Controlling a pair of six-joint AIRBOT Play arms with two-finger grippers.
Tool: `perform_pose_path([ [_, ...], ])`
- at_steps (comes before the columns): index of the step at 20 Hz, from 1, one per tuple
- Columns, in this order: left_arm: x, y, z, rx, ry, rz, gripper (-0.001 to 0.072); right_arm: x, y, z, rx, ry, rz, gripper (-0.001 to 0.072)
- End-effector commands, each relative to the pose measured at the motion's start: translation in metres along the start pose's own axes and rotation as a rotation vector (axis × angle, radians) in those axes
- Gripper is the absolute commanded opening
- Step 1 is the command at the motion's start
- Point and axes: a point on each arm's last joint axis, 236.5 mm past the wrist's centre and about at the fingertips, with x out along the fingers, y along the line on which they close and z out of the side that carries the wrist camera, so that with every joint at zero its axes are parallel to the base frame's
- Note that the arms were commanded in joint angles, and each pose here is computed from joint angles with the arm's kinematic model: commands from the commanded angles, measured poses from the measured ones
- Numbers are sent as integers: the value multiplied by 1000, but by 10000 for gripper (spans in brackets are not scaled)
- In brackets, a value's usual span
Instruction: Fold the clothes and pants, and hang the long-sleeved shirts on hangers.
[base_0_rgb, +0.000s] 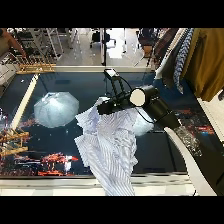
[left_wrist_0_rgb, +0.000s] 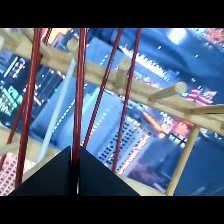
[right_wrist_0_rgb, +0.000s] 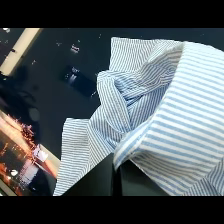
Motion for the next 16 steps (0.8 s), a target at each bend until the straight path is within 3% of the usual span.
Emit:
perform_pose_path([
  [1,-30,-11,35,90,-108,-7,17,1,1,-1,2,3,3,21],
  [3,-79,-22,84,77,-257,-32,17,1,1,-1,1,2,2,21],
  [5,-140,-55,121,3,-376,-187,16,-1,-6,0,-16,-1,-29,21],
  [7,-202,-131,136,114,-485,-515,16,-9,-25,3,-62,-9,-117,21],
  [8,-240,-182,125,248,-532,-754,15,-16,-37,4,-83,-11,-165,20],
  [10,-308,-252,67,527,-534,-1215,15,-36,-58,7,-113,-17,-252,20],
  [11,-320,-266,36,652,-490,-1344,16,-48,-69,9,-125,-23,-285,20],
  [13,-309,-280,-12,821,-335,-1451,16,-68,-82,13,-141,-44,-312,20],
  [16,-301,-300,-41,850,-183,-1602,16,-87,-103,12,-122,-43,-347,20],
])
